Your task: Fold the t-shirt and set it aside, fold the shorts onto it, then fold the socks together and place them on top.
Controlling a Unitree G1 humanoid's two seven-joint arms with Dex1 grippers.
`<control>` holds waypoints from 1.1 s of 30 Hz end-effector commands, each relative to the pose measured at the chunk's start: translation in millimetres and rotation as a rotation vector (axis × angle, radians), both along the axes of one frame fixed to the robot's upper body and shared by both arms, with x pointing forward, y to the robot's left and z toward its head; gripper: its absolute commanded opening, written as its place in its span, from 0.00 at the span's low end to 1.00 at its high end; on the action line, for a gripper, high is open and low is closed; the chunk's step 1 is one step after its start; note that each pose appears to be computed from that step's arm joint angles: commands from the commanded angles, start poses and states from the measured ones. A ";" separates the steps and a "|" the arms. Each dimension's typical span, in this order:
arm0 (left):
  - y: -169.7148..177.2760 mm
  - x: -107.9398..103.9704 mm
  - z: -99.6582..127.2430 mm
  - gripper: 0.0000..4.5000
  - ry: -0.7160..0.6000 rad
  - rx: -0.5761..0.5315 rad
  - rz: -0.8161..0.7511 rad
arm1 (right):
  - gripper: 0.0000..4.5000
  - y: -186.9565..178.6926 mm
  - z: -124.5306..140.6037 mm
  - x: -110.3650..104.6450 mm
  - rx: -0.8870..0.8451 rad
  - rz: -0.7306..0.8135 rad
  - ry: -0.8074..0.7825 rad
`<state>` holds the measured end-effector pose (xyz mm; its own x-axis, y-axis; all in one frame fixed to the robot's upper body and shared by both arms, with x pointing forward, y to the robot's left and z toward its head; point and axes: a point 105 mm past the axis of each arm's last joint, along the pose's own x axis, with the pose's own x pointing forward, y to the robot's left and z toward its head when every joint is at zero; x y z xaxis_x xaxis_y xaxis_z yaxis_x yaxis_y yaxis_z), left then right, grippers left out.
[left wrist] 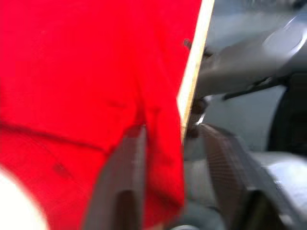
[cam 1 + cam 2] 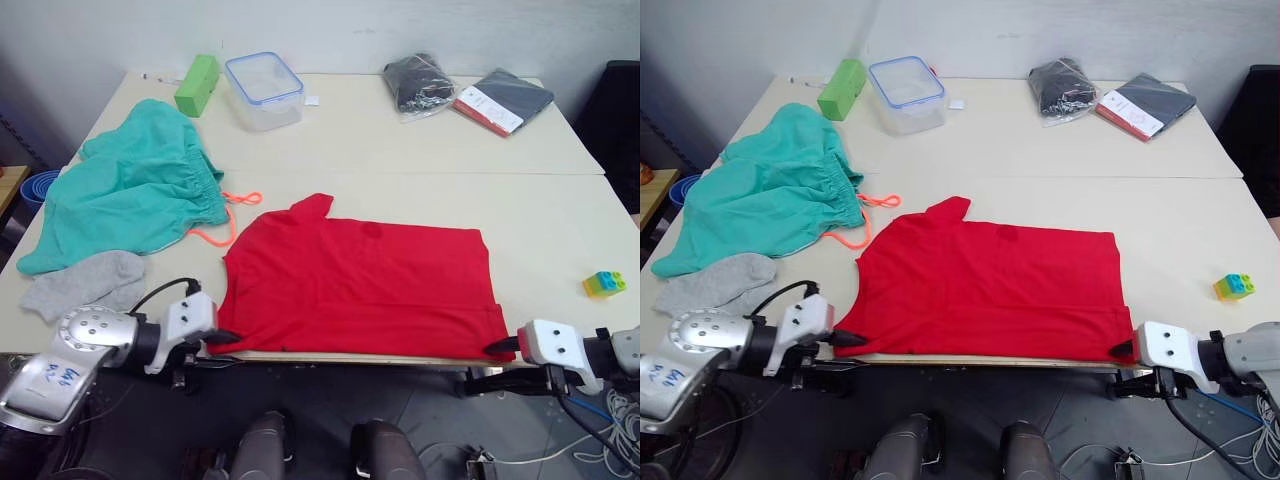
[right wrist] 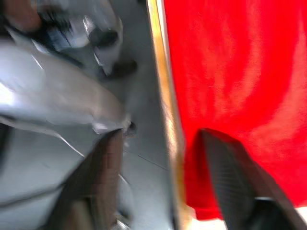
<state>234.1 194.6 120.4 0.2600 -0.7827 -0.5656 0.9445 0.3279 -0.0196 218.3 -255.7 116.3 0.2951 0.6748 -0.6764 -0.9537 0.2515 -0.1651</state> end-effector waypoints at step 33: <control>-14.1 186.3 35.1 0.91 -0.103 -0.135 0.366 | 0.74 -14.7 42.4 189.5 0.107 -0.848 -0.087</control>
